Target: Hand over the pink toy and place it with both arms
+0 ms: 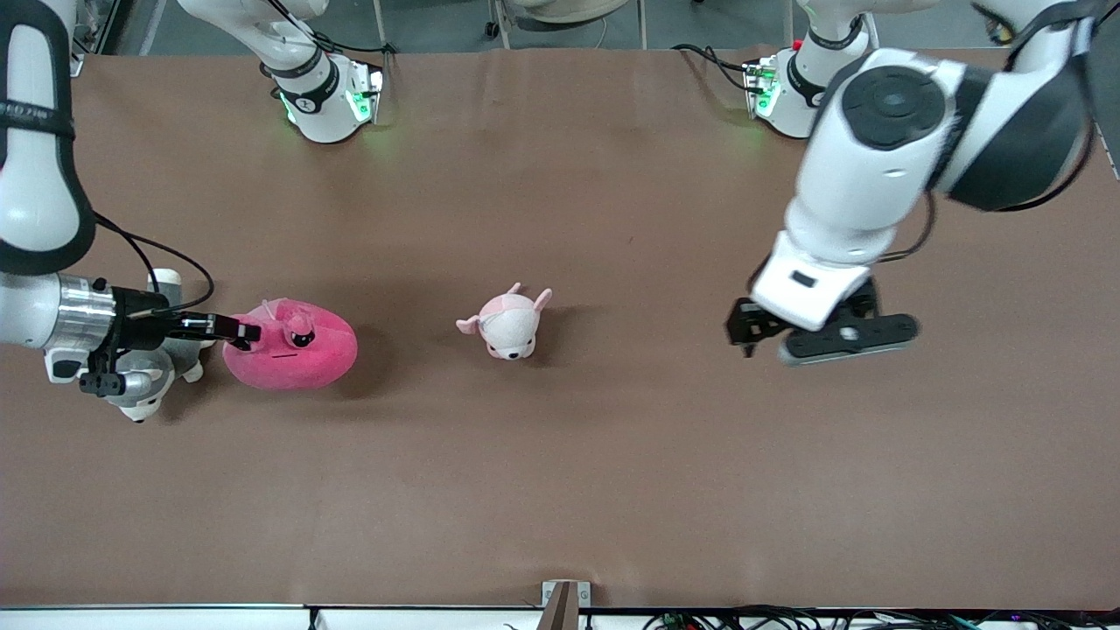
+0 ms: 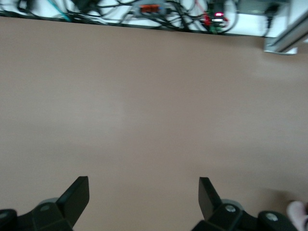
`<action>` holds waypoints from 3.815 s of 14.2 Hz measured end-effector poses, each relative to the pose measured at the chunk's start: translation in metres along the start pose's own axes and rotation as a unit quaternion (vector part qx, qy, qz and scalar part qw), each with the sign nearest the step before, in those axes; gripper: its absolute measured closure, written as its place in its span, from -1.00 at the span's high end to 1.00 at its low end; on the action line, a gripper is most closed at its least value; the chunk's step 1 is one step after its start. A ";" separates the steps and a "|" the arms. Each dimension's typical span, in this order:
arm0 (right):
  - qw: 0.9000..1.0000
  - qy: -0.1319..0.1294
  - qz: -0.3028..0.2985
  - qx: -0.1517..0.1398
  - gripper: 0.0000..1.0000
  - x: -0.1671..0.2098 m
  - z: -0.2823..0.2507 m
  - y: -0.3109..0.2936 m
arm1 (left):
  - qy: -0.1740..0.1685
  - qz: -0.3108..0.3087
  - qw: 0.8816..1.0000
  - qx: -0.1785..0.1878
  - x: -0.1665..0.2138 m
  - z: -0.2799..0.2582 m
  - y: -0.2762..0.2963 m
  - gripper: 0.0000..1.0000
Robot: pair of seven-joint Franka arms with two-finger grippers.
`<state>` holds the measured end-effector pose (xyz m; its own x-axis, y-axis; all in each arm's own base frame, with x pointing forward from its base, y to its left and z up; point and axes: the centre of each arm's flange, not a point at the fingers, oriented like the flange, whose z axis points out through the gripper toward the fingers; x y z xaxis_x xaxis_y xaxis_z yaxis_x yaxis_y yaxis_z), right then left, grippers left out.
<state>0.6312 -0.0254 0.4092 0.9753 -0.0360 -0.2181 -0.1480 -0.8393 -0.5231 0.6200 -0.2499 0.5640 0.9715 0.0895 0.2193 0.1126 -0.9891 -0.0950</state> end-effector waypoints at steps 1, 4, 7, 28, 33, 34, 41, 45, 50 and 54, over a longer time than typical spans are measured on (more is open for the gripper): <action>1.000 -0.012 -0.003 0.014 -0.69 0.001 0.006 0.006 | -0.003 0.005 1.000 0.010 0.001 -0.008 -0.015 1.00; 0.996 -0.046 -0.007 0.073 -0.69 0.007 0.030 0.034 | -0.021 0.015 1.000 0.016 -0.002 -0.029 -0.042 1.00; 0.994 -0.053 -0.007 0.090 -0.69 0.013 0.043 0.059 | -0.065 0.038 0.997 -0.014 -0.005 -0.050 -0.089 1.00; 0.994 -0.052 -0.030 0.091 -0.19 0.033 0.074 0.087 | -0.121 0.012 0.992 -0.038 -0.061 -0.074 -0.202 1.00; 0.999 -0.021 -0.048 -0.001 0.85 0.026 -0.030 0.035 | -0.120 0.013 0.992 -0.038 -0.062 -0.074 -0.199 1.00; 0.999 -0.015 -0.043 -0.024 1.00 0.014 -0.056 0.020 | -0.120 0.013 0.992 -0.038 -0.062 -0.074 -0.199 1.00; 0.966 0.072 -0.040 -0.244 1.00 -0.070 -0.170 -0.086 | -0.121 0.014 0.992 -0.038 -0.063 -0.075 -0.199 1.00; 0.954 0.103 -0.035 -0.278 1.00 -0.096 -0.201 -0.095 | -0.123 0.014 0.992 -0.037 -0.066 -0.079 -0.200 1.00; 0.952 0.122 -0.031 -0.278 1.00 -0.101 -0.215 -0.091 | -0.122 0.016 0.992 -0.037 -0.067 -0.082 -0.200 1.00; 0.951 0.129 -0.031 -0.278 1.00 -0.100 -0.216 -0.089 | -0.121 0.019 0.992 -0.037 -0.067 -0.082 -0.199 1.00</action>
<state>0.5825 -0.0642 0.6559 0.9977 -0.0493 0.0461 -0.0496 -0.9988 0.0045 0.5154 -0.0692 0.6478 0.9974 0.0680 -0.0239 0.0674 -0.9974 -0.0244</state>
